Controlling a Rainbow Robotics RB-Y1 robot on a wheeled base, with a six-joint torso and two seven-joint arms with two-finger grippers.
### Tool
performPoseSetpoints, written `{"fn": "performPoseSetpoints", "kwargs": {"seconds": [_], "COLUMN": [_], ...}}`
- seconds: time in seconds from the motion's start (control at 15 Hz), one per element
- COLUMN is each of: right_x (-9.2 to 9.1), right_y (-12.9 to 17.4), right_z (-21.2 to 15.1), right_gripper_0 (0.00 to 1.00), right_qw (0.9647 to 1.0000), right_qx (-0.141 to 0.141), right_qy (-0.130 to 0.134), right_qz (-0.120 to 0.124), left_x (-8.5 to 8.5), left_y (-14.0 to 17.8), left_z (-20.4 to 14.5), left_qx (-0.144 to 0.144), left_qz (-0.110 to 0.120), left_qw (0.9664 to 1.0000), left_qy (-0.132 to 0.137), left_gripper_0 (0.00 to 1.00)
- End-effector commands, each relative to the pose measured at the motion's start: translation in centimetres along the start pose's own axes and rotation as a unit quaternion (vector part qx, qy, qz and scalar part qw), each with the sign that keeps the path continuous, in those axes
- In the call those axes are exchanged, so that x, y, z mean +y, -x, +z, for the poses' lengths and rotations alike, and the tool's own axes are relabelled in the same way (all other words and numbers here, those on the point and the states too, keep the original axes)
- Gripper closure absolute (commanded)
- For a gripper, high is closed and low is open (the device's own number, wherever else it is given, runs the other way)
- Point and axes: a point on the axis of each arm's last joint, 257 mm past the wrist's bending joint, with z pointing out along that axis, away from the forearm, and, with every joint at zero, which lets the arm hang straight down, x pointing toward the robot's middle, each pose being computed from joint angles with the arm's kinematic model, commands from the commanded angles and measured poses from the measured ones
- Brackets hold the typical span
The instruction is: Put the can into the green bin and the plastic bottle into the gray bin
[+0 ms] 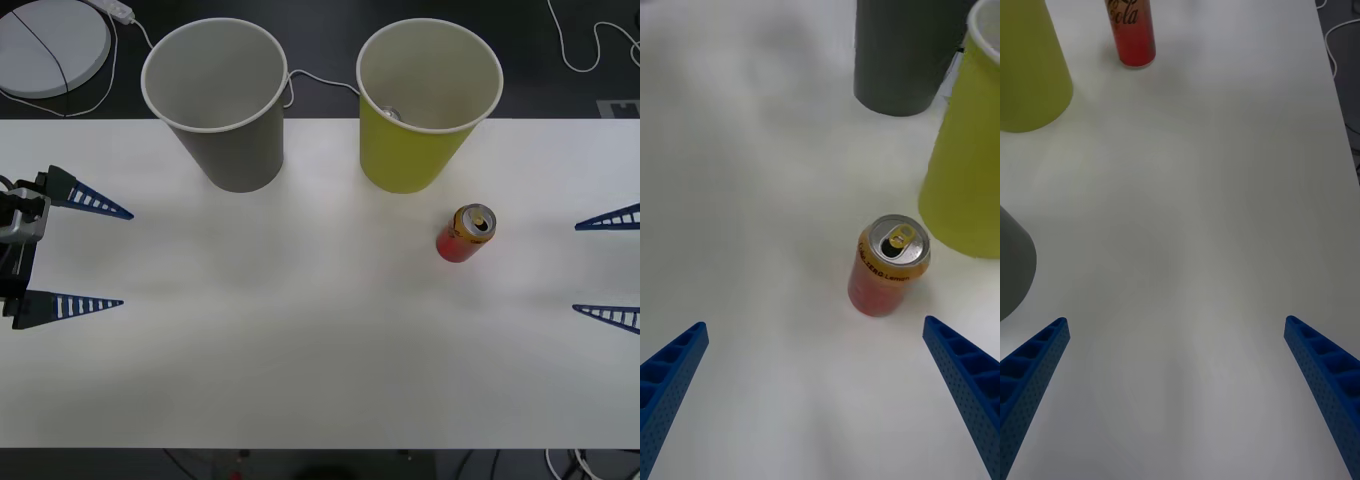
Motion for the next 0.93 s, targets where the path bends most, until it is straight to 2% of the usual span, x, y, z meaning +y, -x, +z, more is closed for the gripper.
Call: {"fn": "performPoseSetpoints", "kwargs": {"seconds": [0.07, 0.2, 0.47, 0.8, 0.93], "right_x": [-0.7, -1.3, -2.6, -2.4, -2.2], "right_y": [-1.1, -1.9, -4.0, -6.2, -6.8], "right_z": [-0.5, -0.5, 0.5, 1.2, 1.7], "right_gripper_0": [0.00, 0.00, 0.00, 0.00, 0.00], "right_qw": [0.9989, 0.9954, 0.9884, 0.9802, 0.9751], "right_qx": [-0.022, -0.049, -0.082, -0.106, -0.122], "right_qy": [-0.024, -0.046, -0.101, -0.136, -0.150], "right_qz": [0.035, 0.068, 0.079, 0.097, 0.109], "left_x": [0.0, 0.0, 0.0, 0.0, 0.0], "left_y": [0.0, 0.0, 0.0, 0.0, 0.0], "left_z": [0.0, 0.0, 0.0, 0.0, 0.0], "left_qx": [0.000, 0.000, 0.000, 0.000, 0.000], "left_qz": [0.000, 0.000, 0.000, 0.000, 0.000], "left_qw": [1.0000, 1.0000, 1.0000, 1.0000, 1.0000], "left_qy": [0.000, 0.000, 0.000, 0.000, 0.000], "left_gripper_0": [0.00, 0.00, 0.00, 0.00, 0.00]}}
